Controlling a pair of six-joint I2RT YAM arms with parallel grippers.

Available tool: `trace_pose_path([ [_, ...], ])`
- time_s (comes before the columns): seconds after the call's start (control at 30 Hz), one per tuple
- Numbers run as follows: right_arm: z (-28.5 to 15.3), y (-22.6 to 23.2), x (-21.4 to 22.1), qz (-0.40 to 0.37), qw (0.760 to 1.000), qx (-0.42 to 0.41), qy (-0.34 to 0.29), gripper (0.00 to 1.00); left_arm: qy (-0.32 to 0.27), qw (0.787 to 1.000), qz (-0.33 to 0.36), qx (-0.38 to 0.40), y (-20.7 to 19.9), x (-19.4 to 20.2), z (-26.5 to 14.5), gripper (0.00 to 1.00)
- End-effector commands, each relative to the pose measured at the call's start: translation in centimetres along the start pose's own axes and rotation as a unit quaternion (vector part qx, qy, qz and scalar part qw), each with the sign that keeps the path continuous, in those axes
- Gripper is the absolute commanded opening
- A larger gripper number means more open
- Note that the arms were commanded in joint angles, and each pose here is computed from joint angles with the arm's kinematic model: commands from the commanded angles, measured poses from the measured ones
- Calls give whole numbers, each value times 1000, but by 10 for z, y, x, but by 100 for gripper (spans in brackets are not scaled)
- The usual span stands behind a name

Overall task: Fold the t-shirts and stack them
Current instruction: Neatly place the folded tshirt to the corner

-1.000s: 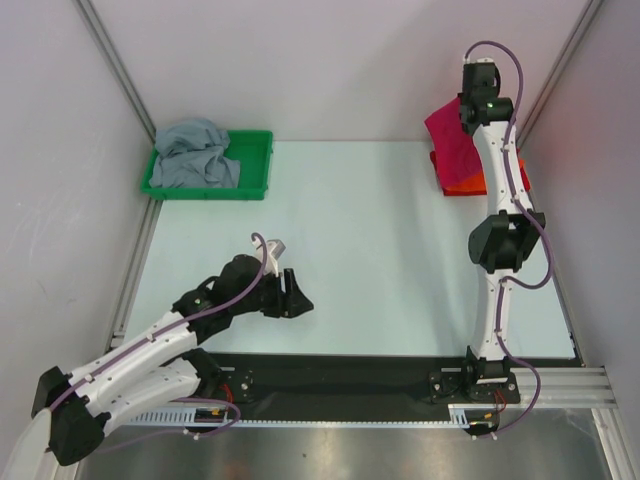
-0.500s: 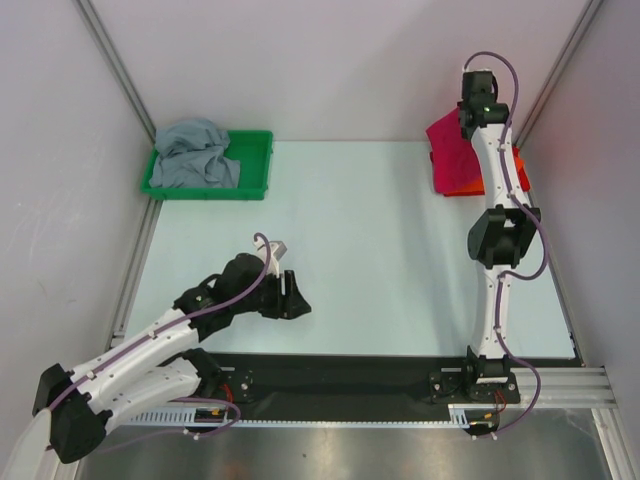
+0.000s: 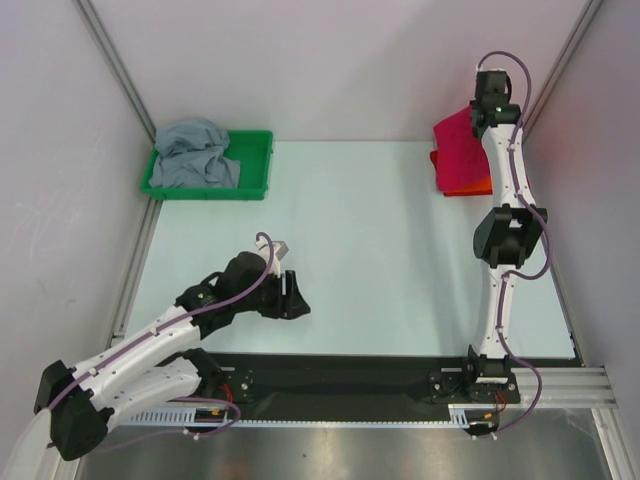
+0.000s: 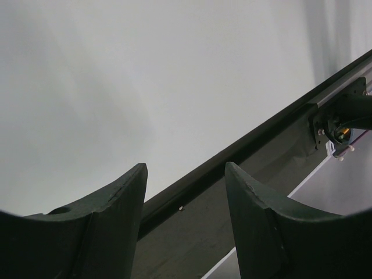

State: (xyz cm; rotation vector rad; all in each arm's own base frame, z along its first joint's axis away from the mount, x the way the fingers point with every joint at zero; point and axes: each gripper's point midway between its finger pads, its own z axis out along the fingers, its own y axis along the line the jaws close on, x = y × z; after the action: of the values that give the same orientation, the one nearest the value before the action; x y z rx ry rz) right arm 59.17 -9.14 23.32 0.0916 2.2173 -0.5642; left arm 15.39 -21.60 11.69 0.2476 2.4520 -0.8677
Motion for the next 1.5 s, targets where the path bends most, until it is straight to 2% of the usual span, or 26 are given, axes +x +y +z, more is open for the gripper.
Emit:
trace_pose_path([
  [0.0, 0, -23, -24, 15, 999, 23, -42, 0, -16, 1000, 13, 15, -11, -15, -6, 62],
  [0.2, 9, -26, -17, 14, 999, 18, -37, 0, -6, 1000, 13, 8, -7, -10, -8, 61],
  [0.6, 45, -4, 3, 1, 1000, 5, -17, 0, -1, 1000, 21, 3, -4, -10, -9, 62],
  [1.03, 81, -3, 21, -6, 999, 41, -10, 0, 9, 999, 39, -10, -1, -11, -11, 62],
  [1.27, 95, -13, 19, 8, 997, 74, -31, 0, 22, 999, 41, -18, 1, -9, -13, 62],
  [1.33, 100, -19, 22, 13, 996, 83, -30, 3, 23, 999, 41, -20, 1, -11, -15, 62],
  [1.43, 106, -25, 27, 19, 995, 93, -28, 14, 29, 999, 38, -25, 3, -11, -17, 62],
  [1.47, 109, -29, 29, 22, 994, 101, -27, 25, 29, 999, 38, -25, 2, -12, -18, 62],
])
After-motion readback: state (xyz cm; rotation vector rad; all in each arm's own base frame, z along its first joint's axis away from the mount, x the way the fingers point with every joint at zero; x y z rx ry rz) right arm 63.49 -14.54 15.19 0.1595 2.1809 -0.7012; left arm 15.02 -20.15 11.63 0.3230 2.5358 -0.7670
